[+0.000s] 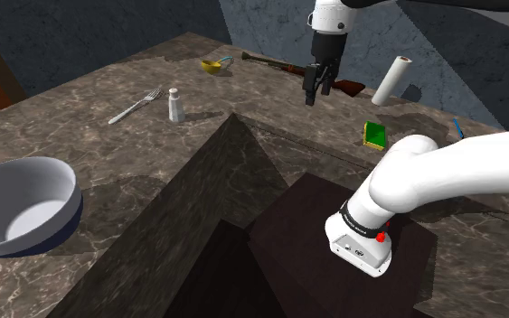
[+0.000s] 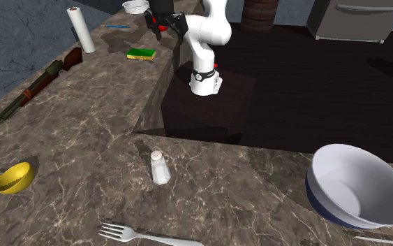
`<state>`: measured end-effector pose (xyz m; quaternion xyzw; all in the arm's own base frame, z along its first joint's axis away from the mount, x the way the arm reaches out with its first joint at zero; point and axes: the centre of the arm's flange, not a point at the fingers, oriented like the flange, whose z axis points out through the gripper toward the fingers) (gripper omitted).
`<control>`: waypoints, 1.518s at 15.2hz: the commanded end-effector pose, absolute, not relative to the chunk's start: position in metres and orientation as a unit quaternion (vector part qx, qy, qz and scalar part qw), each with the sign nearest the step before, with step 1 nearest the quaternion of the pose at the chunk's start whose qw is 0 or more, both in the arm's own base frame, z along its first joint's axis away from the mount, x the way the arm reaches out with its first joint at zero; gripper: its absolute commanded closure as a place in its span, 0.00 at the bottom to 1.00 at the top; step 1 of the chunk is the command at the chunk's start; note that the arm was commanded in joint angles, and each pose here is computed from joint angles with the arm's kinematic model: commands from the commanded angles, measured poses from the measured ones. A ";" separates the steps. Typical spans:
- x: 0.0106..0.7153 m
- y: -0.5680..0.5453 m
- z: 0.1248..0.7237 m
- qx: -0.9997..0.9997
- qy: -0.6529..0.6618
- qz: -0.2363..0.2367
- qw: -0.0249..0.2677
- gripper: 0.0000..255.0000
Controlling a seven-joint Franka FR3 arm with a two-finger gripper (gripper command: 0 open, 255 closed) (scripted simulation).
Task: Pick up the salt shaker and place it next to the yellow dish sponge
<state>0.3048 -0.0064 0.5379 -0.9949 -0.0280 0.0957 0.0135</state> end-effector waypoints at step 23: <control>0.555 0.126 0.494 -0.996 -0.025 0.087 0.023 0.00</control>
